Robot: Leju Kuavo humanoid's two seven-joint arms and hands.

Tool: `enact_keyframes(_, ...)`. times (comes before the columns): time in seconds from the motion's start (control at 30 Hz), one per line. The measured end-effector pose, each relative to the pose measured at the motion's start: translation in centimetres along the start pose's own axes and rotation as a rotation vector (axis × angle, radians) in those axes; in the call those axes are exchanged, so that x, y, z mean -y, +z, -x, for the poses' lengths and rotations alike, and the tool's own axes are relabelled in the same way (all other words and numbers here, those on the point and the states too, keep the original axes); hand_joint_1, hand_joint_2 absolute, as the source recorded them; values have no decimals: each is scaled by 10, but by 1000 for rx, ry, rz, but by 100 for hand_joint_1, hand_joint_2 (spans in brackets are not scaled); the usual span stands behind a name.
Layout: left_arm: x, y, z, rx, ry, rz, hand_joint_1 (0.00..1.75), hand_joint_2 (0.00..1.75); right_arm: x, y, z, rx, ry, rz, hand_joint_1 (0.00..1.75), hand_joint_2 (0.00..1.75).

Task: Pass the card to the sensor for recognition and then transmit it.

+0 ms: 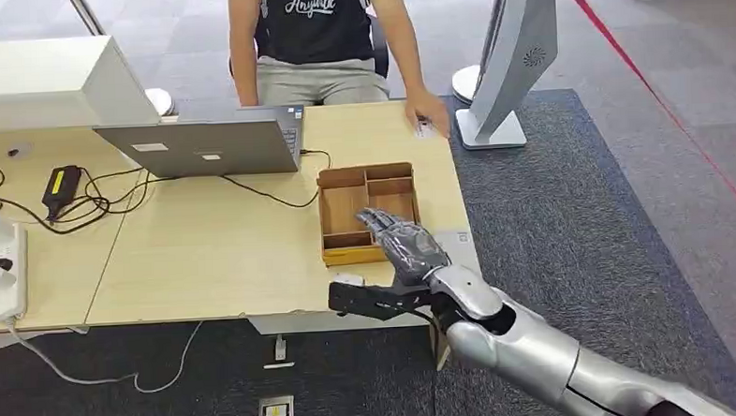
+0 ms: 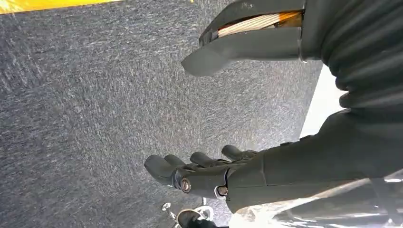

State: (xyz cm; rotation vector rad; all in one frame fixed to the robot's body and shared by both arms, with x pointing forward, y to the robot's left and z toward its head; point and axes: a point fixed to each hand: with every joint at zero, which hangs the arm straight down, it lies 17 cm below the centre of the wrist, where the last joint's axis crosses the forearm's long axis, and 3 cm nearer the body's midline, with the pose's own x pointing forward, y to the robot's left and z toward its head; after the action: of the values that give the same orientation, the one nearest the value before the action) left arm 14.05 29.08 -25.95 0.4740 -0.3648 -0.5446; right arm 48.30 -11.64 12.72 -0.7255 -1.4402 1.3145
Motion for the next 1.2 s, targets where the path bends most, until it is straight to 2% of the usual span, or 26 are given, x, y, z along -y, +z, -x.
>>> enact_keyframes(0.33,0,0,2,-5,-1,1,0,175,-6,-6,5,-31,50,18,0,175)
enact_keyframes(0.8,2,0,4,-16,-4,13,0,175,21,-26,39,-144,160,142,0,175)
enact_keyframes(1.2,2,0,5,-16,-5,13,0,175,26,-33,52,-180,185,155,0,175)
